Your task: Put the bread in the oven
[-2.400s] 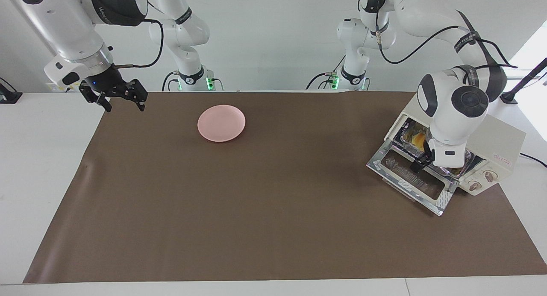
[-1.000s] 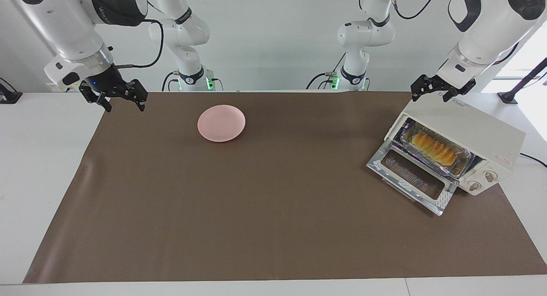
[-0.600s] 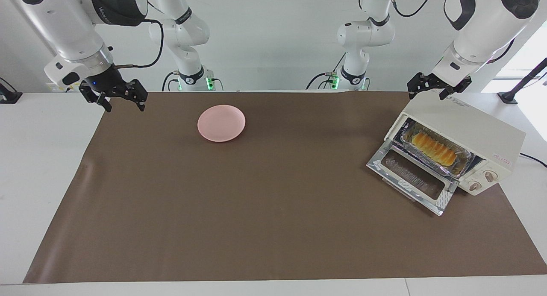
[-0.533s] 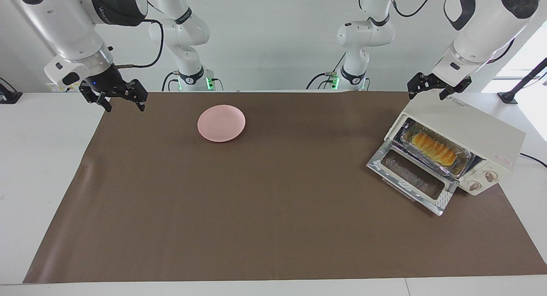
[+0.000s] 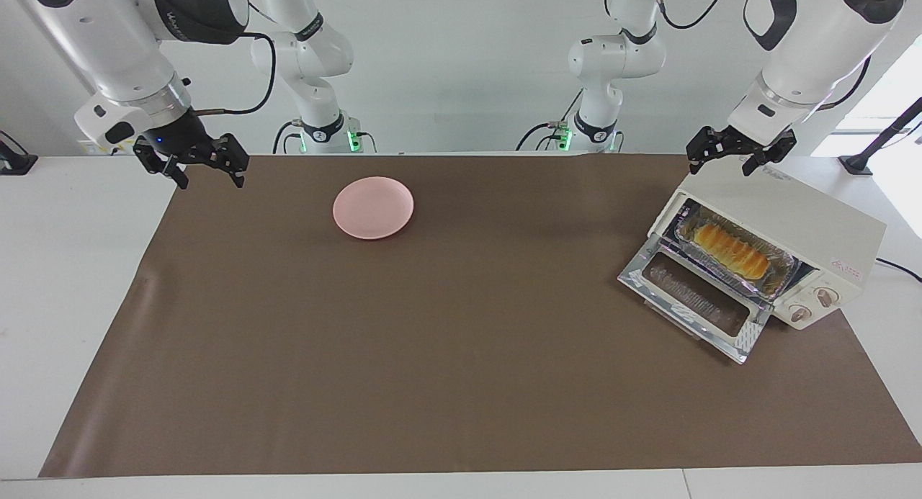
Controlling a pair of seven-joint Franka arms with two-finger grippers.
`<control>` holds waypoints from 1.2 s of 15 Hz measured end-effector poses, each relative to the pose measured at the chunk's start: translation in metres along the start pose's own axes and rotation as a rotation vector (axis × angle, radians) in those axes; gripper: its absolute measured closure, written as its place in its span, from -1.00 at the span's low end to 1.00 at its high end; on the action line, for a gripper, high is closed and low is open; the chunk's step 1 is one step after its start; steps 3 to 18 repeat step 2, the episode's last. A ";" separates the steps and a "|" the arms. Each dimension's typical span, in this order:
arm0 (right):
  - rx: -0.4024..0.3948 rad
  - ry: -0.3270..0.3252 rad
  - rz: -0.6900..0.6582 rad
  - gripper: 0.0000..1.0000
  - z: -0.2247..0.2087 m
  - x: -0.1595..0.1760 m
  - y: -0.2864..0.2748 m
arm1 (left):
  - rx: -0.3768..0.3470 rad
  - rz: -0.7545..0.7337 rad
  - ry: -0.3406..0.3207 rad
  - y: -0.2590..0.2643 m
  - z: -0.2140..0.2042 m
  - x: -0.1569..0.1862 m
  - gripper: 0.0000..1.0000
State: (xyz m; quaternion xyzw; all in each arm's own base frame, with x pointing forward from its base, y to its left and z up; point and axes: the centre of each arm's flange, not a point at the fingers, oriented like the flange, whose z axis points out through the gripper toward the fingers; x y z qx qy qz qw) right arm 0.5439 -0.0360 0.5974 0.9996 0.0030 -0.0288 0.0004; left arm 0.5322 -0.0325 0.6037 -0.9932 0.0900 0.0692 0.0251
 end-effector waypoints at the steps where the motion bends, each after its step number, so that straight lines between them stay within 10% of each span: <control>1: 0.000 0.000 0.000 -1.00 0.000 0.000 0.000 | 0.001 0.005 0.000 0.003 0.000 0.000 -1.00; 18: 0.000 0.000 0.000 -1.00 0.000 0.000 0.000 | 0.001 0.006 0.000 0.003 0.000 0.000 -1.00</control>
